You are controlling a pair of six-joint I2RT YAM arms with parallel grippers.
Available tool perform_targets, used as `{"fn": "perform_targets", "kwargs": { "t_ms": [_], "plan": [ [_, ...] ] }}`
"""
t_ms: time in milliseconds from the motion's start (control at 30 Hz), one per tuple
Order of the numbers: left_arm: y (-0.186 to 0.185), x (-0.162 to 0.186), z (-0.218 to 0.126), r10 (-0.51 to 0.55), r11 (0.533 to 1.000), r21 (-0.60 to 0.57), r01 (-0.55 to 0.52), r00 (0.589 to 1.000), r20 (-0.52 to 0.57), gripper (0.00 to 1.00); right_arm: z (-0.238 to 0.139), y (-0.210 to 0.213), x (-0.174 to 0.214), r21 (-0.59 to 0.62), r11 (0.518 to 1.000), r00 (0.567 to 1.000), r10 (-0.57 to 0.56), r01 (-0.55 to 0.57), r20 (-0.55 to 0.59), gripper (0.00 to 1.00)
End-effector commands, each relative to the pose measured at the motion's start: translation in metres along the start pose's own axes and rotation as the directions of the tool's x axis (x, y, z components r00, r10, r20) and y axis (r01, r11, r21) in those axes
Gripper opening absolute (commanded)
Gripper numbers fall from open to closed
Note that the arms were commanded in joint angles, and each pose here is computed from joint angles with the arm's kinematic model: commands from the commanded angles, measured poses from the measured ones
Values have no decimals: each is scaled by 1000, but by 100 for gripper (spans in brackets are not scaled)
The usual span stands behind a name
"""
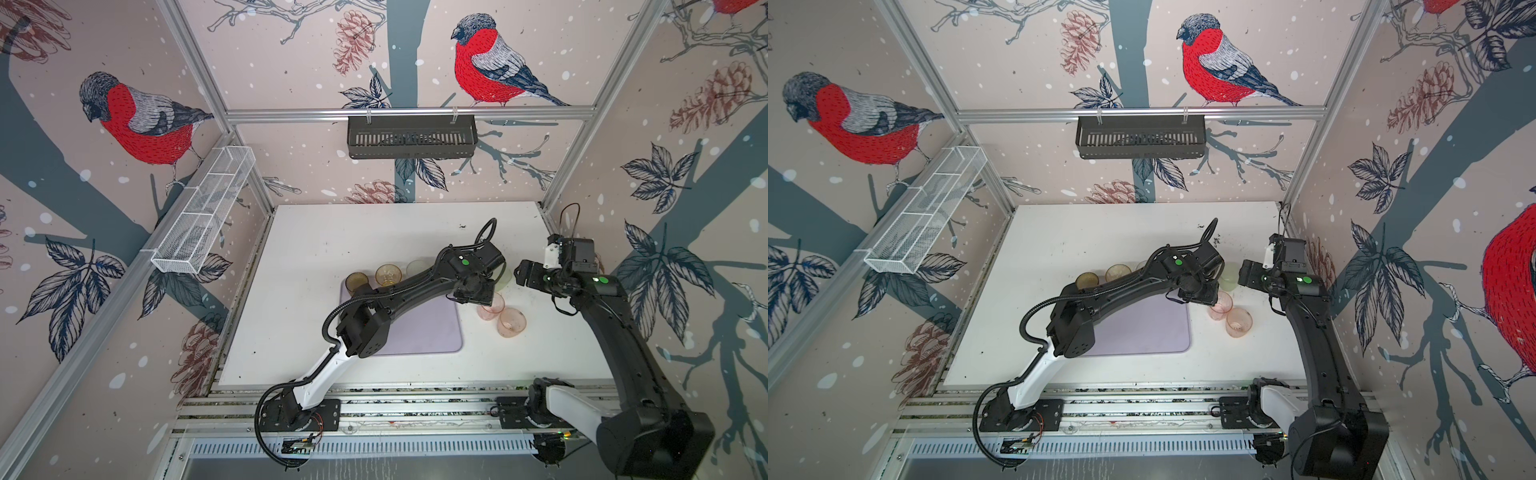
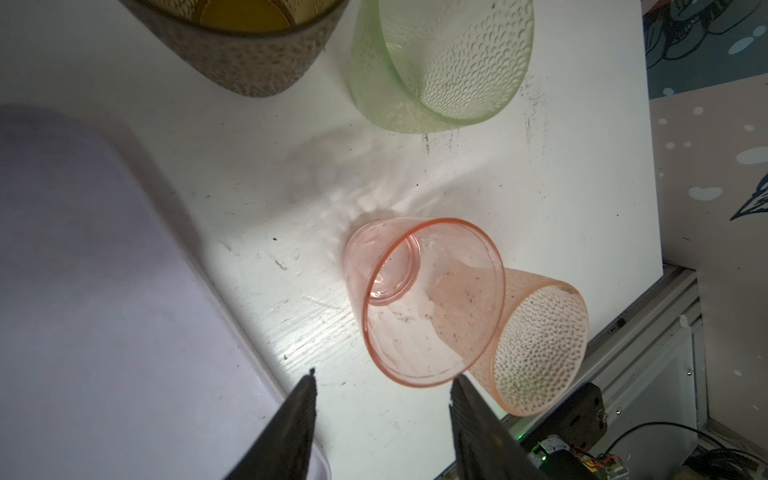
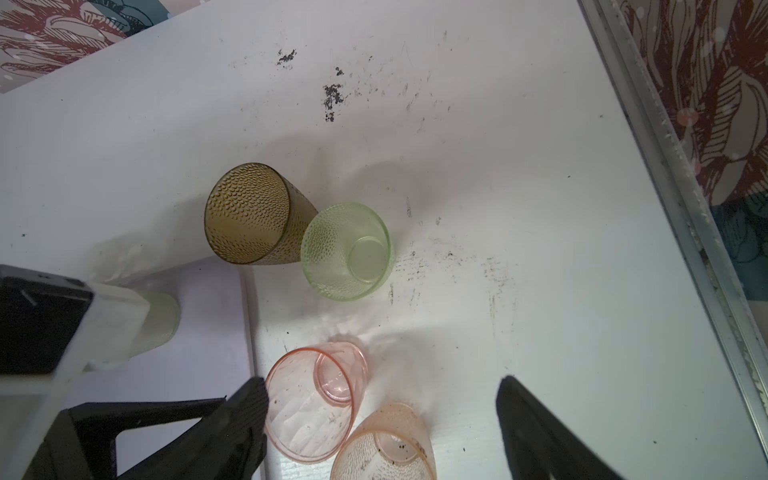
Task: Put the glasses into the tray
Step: 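Lower the left gripper onto the rim of the nearer pink glass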
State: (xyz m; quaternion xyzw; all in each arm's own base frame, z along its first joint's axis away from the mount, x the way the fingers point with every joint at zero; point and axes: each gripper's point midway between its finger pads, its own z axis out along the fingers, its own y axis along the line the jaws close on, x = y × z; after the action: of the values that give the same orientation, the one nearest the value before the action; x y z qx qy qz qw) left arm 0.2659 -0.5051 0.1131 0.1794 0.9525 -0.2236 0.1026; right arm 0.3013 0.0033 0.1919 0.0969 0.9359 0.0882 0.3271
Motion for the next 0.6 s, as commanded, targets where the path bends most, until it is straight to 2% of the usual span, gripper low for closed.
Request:
{"fn": "perform_targets", "kwargs": {
  "t_ms": [0, 333, 567],
  "plan": [
    [0, 0, 3, 6, 1000, -3, -6, 1000, -8, 52, 0, 1, -8, -1, 1000, 999, 4, -4, 37, 88],
    [5, -4, 16, 3, 1000, -21, -3, 1000, 0, 45, -4, 3, -8, -6, 1000, 999, 4, -4, 40, 87],
    [5, -15, 19, 2, 1000, -10, -2, 1000, 23, 37, -4, 4, -9, -13, 1000, 999, 7, -7, 36, 87]
  ]
}}
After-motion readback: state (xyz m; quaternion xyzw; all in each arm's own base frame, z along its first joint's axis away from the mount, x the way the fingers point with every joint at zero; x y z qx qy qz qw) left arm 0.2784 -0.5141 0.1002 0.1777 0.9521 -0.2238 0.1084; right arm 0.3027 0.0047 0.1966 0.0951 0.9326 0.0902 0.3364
